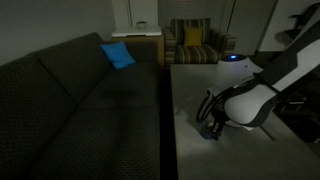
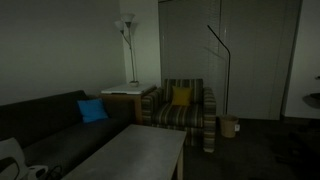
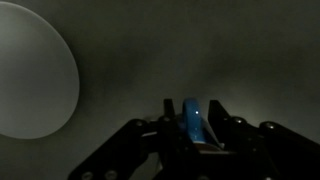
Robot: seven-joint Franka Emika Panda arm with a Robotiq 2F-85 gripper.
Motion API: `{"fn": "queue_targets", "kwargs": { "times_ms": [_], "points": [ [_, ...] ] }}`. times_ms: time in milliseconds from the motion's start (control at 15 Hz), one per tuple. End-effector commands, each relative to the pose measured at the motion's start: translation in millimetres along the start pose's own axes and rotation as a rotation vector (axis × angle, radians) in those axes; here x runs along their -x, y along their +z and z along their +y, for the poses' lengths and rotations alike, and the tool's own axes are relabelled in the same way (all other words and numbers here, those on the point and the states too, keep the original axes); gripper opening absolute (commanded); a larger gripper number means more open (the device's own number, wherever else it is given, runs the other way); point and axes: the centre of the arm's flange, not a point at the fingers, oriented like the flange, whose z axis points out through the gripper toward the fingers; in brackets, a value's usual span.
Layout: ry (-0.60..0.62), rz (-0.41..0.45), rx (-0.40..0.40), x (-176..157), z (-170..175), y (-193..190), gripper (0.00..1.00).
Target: Put the cup on the white plate
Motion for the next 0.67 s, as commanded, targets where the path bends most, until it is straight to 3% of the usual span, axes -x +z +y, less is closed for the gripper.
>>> {"fn": "queue_targets", "kwargs": {
  "times_ms": [0,67,200,267,400,600],
  "points": [
    [-0.028,-0.019,-0.001,-5.7,13.4,10.2,0.43],
    [-0.03,-0.021,-0.001,-5.6,14.7,10.3,0.4],
    [-0.038,-0.024,-0.002,-5.2,16.3,10.6,0.15],
    [-0.041,-0.024,-0.002,-5.0,16.7,10.5,0.15],
    [-0.048,-0.024,-0.002,-4.5,17.2,10.5,0.01],
    [-0.063,-0.028,0.001,-4.0,17.6,10.2,0.03]
  ]
}}
